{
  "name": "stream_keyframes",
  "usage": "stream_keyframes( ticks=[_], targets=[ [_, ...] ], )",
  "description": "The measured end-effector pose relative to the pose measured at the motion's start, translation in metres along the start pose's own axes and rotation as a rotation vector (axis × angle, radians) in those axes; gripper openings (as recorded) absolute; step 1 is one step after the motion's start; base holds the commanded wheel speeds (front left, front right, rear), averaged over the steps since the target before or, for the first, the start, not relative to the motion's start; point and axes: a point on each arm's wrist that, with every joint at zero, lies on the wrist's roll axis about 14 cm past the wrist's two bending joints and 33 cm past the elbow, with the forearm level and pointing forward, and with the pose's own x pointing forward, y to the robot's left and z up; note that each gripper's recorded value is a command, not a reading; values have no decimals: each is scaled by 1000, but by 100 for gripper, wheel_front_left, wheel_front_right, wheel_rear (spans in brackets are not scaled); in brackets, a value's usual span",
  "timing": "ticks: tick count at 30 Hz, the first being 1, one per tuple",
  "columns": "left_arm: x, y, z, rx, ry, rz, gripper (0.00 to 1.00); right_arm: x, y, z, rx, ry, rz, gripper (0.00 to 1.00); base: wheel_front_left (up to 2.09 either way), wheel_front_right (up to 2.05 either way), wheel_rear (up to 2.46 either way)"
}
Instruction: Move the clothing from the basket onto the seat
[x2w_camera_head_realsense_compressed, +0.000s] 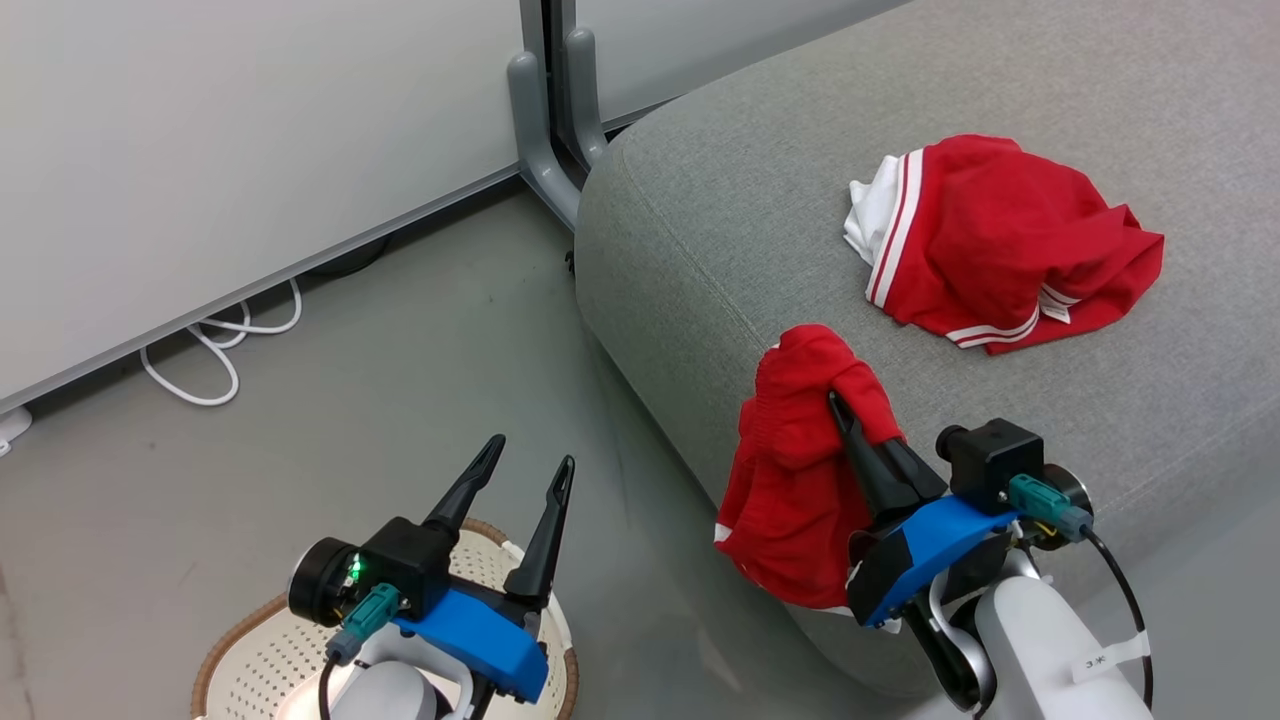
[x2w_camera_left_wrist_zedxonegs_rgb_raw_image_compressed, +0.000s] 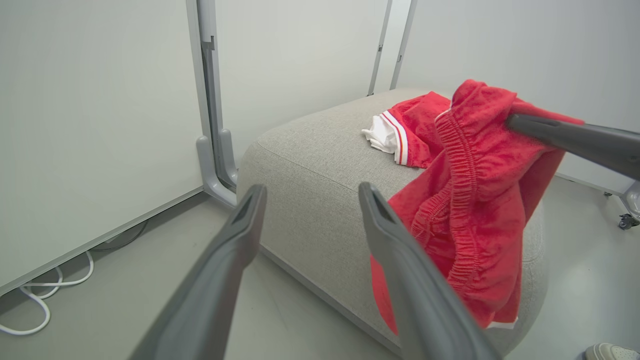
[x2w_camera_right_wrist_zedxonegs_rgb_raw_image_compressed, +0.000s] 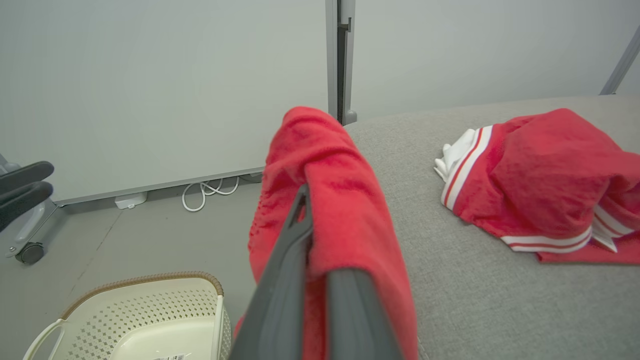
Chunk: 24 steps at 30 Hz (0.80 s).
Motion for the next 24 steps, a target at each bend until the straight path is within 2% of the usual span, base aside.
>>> stream_keyframes(
  ticks=[6, 11, 20, 24],
  targets=[
    [-1, 4, -4, -3, 9, 3, 100, 10, 2, 5, -14, -2, 12, 0, 0, 0, 0],
    [2, 13, -7, 0, 10, 4, 100, 36, -10, 37, -117, -40, 26, 0, 0, 0, 0],
    [8, 33, -16, -9, 11, 18, 100, 87, -76, 131, -337, -140, -75, 0, 0, 0, 0],
    [10, 49, -17, -15, 1, 41, 100, 106, -99, 173, -367, -204, -137, 0, 0, 0, 0]
  ],
)
